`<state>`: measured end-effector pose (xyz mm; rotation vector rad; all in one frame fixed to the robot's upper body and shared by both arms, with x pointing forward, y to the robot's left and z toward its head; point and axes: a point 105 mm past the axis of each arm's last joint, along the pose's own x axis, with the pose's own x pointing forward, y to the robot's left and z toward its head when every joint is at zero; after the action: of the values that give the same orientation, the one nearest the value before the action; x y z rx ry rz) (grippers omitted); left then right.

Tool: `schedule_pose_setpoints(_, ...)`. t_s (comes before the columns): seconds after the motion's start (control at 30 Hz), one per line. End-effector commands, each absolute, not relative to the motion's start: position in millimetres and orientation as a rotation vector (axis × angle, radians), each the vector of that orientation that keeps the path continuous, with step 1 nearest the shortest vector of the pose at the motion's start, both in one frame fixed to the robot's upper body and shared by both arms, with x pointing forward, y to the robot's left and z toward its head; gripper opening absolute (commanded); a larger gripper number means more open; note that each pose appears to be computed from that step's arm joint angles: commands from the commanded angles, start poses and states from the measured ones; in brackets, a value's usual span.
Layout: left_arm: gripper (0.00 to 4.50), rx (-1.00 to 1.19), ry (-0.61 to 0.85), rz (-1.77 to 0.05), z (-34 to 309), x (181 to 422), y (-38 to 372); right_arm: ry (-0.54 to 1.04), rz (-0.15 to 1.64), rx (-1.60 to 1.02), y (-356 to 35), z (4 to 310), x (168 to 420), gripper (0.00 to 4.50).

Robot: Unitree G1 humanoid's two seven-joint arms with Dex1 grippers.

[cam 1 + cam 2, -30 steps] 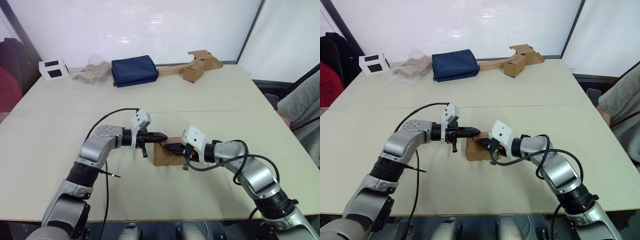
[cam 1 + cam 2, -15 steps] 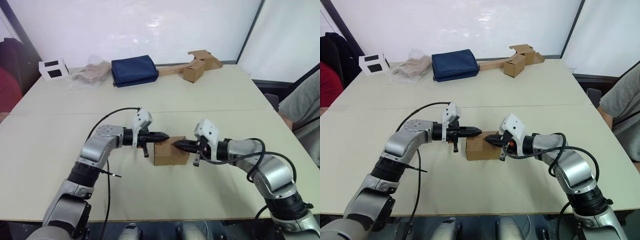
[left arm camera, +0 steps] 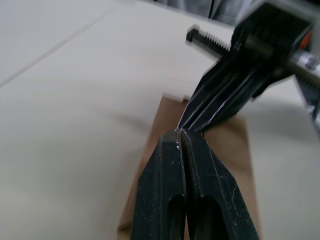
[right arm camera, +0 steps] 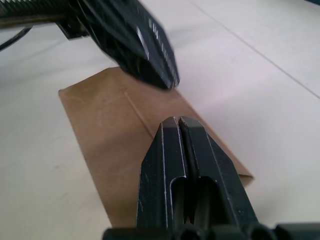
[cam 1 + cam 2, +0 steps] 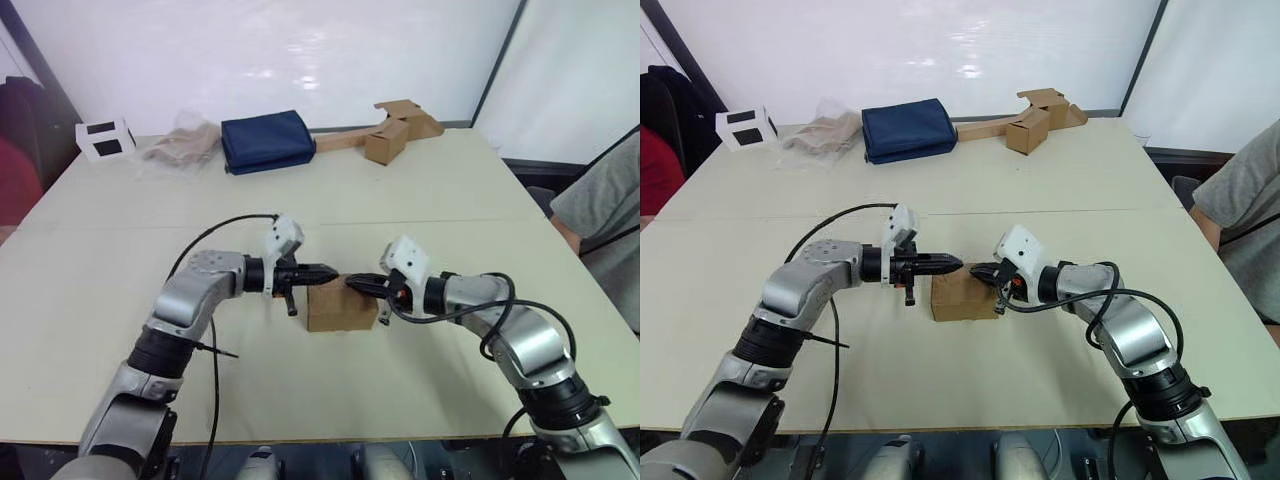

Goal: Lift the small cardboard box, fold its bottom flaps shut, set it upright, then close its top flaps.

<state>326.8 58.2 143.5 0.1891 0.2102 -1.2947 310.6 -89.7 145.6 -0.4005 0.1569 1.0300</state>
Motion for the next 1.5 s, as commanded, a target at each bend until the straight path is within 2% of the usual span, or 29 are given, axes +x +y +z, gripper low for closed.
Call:
schedule_pose_setpoints(0.03,0.08,0.238,0.2,-1.296,141.6,325.7,57.4,0.141,1.038,-0.438,-87.3,145.3,309.2,0.0)
schedule_pose_setpoints(0.3,0.08,0.191,0.19,-1.238,143.3,333.9,60.5,0.132,1.028,-0.455,-87.0,144.6,311.7,0.0)
schedule_pose_setpoints(0.43,0.08,0.106,0.046,-1.139,168.0,340.9,66.6,0.096,1.0,-0.398,-90.9,153.6,313.4,0.0)
schedule_pose_setpoints(0.53,0.08,0.094,-0.077,-1.017,181.2,336.5,85.4,-0.016,0.888,-0.304,-101.3,177.3,323.1,0.0)
schedule_pose_setpoints(0.67,0.08,-0.051,0.061,-0.965,172.9,331.7,110.6,-0.113,0.786,-0.11,-119.8,204.3,324.3,0.0)
schedule_pose_setpoints(0.77,0.08,-0.093,0.145,-0.985,167.2,314.4,126.4,-0.131,0.759,0.006,-137.6,211.7,313.4,0.0)
schedule_pose_setpoints(0.93,0.08,-0.031,0.311,-0.925,134.2,285.6,154.0,0.068,0.699,0.005,-176.8,178.9,296.6,0.0)
schedule_pose_setpoints(1.13,0.08,0.001,0.439,-0.909,113.9,256.5,180.9,0.366,0.795,-0.022,-204.1,134.1,255.4,0.0)
schedule_pose_setpoints(1.33,0.08,-0.012,0.467,-0.924,112.1,243.6,186.0,0.423,0.802,-0.042,-218.0,130.5,251.1,0.0)
schedule_pose_setpoints(1.5,0.08,-0.089,0.465,-0.924,111.6,238.4,184.5,0.434,0.832,-0.039,-212.9,128.4,248.2,0.0)
